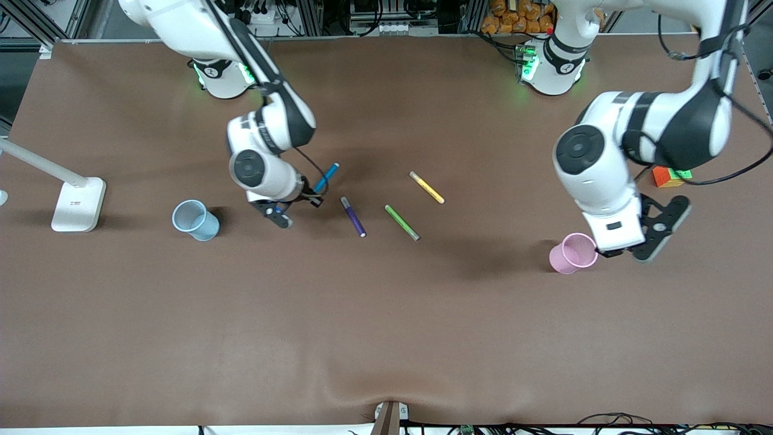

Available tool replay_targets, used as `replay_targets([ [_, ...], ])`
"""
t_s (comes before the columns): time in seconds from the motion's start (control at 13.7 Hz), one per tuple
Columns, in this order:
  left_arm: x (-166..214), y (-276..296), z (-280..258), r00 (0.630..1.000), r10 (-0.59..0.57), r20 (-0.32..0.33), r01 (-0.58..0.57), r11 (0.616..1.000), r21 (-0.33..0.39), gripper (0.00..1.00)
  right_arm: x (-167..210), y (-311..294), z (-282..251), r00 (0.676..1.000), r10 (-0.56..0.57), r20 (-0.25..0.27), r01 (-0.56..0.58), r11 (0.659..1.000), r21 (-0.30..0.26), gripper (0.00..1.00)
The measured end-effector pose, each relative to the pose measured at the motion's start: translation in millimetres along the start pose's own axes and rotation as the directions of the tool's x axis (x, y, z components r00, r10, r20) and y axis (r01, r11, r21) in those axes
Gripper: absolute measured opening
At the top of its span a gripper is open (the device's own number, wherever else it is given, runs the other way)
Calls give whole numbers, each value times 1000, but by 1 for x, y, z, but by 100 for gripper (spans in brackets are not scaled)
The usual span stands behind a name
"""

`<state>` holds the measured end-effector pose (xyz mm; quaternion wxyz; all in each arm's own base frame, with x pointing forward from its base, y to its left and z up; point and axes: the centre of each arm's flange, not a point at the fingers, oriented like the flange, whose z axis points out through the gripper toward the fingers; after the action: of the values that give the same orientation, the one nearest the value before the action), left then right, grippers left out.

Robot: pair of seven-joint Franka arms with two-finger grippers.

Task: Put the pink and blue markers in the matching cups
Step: 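Grasp the blue marker with the right gripper and carry it toward the blue cup, then lower the pink marker into the pink cup while the right gripper lowers blue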

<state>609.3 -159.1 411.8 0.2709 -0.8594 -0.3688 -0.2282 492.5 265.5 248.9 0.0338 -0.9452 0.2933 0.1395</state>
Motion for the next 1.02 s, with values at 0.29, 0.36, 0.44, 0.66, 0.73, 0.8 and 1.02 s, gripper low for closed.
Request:
replay_targets([
  [0.29,-29,10,20,996,-25,-83,28,999,34,17,26,34,-111,979,-183,-86,182,983,-12,16],
  [0.36,-35,11,26,996,-35,-87,39,998,40,17,32,41,-139,964,-245,-105,243,969,-35,16],
  [0.44,-40,14,30,995,-43,-92,47,998,44,17,39,47,-168,934,-331,-139,322,943,-81,16],
  [0.66,-52,22,39,989,-73,-127,80,996,45,17,52,50,-211,825,-520,-222,477,851,-222,16],
  [0.73,-55,24,43,987,-84,-138,91,995,45,17,53,49,-216,793,-561,-238,506,824,-255,16],
  [0.8,-60,27,46,983,-95,-155,103,994,43,17,55,47,-219,761,-596,-258,534,800,-274,16],
  [1.02,-78,36,60,973,-113,-200,125,991,51,17,63,44,-226,670,-672,-316,606,741,-291,16],
])
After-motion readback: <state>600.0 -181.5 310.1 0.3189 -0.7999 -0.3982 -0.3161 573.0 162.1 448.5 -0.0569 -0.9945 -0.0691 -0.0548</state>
